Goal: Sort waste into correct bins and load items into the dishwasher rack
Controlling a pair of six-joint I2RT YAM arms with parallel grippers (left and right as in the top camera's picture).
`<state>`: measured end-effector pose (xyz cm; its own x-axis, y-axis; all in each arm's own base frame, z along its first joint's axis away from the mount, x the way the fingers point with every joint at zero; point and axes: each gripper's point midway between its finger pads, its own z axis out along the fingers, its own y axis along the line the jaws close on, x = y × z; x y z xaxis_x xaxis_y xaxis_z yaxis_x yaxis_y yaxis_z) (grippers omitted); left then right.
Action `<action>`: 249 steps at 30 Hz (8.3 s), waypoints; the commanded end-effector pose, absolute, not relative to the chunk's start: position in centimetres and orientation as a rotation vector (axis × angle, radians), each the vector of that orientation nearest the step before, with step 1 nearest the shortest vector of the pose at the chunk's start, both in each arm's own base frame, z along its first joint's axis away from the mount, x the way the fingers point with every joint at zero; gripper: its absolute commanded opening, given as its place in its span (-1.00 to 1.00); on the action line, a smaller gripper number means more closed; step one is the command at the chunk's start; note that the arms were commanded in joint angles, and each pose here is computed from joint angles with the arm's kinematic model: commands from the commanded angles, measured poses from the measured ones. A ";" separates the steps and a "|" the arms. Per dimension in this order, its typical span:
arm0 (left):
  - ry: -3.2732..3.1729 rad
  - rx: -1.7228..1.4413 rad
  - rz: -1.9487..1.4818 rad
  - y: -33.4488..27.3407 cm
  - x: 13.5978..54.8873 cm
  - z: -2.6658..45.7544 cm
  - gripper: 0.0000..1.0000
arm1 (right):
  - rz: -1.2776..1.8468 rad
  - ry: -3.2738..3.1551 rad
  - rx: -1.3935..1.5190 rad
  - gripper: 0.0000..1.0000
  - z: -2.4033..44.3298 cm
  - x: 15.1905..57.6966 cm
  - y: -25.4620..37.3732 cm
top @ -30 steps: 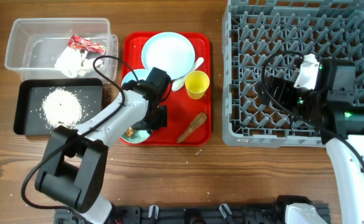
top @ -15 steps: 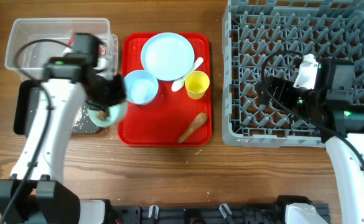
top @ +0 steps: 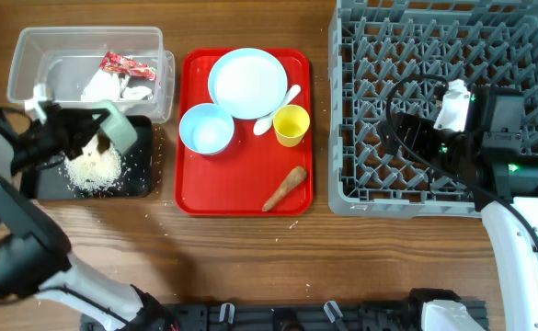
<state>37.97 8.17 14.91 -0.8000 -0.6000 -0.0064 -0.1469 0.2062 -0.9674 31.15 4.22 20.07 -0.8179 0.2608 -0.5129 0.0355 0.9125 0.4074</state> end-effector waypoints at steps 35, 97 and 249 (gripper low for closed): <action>2.929 0.084 0.051 -14.6 27.4 4.9 -0.92 | 0.511 2.479 0.261 1.00 20.5 31.5 3.9; 2.159 0.336 -2.196 -21.4 34.0 28.4 -0.92 | 1.439 1.937 -0.563 0.99 28.0 34.7 22.2; 2.745 0.511 -0.306 -22.9 37.9 9.0 0.19 | 0.440 2.769 0.211 0.90 20.0 35.0 8.1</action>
<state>40.51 -19.84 9.05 -0.9106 0.1189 -0.3959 0.1788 0.9768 -0.1178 34.67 7.78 19.78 -0.9337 0.2144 -0.2868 0.1195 0.9416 0.3150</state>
